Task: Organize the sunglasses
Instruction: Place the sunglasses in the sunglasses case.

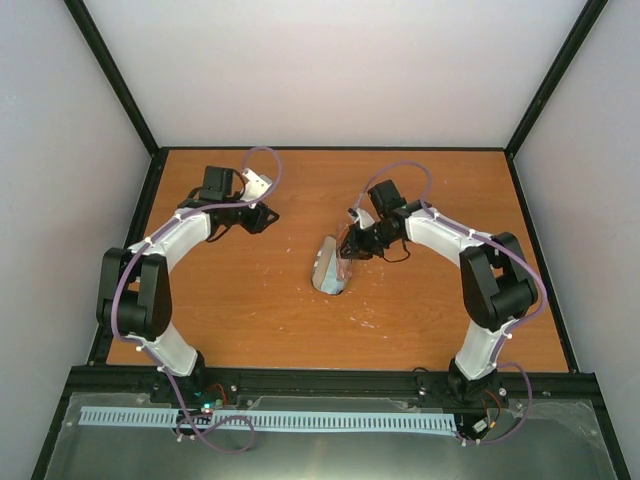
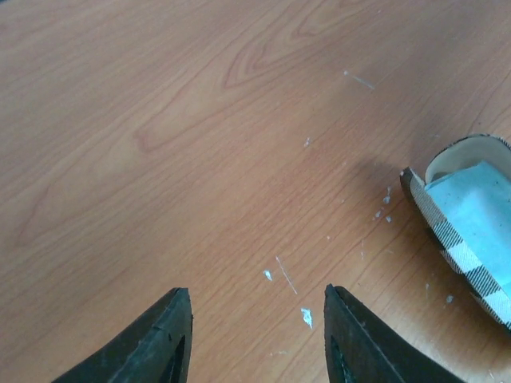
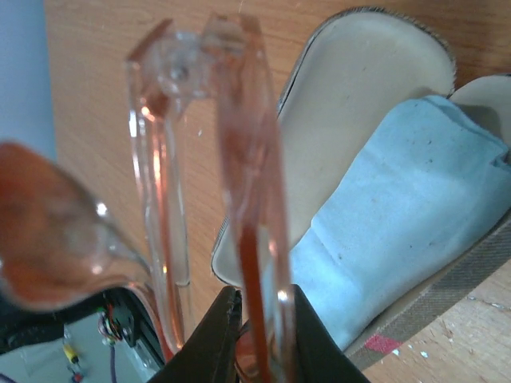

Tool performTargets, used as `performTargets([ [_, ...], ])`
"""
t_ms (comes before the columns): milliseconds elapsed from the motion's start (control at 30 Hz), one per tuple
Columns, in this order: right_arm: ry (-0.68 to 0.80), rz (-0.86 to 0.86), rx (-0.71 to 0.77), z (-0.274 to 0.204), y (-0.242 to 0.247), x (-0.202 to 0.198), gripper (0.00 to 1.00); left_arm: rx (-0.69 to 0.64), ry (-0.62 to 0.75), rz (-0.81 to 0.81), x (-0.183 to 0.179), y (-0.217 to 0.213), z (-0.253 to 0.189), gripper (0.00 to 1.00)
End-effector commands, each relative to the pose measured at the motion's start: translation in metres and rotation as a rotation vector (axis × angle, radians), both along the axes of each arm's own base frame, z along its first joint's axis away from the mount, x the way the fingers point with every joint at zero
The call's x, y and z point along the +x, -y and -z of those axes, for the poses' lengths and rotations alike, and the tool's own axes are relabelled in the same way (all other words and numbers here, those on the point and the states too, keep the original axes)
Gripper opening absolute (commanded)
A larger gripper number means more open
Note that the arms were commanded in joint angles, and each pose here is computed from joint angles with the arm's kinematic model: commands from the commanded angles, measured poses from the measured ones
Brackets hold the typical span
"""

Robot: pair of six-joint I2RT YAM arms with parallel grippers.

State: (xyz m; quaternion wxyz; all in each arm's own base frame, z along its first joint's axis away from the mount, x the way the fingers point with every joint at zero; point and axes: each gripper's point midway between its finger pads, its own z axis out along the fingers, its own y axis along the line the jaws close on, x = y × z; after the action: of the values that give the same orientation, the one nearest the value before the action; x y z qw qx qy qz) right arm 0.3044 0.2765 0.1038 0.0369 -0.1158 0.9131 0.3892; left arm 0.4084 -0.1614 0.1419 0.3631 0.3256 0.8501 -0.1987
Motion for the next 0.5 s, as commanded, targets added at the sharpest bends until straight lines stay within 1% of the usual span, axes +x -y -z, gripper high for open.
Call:
performTargets([
  [0,-0.016,0.106,0.000,0.001,-0.007,0.016,0.03,-0.053,-0.019,0.000,-0.004,0.003,-0.002,0.47],
  [167,-0.067,0.144,-0.059,0.018,-0.009,0.021,0.03,-0.068,-0.020,0.000,-0.004,0.005,-0.003,0.47],
  [467,-0.146,0.171,-0.119,0.048,-0.007,0.016,0.04,-0.070,-0.021,0.001,-0.005,0.004,0.001,0.47],
])
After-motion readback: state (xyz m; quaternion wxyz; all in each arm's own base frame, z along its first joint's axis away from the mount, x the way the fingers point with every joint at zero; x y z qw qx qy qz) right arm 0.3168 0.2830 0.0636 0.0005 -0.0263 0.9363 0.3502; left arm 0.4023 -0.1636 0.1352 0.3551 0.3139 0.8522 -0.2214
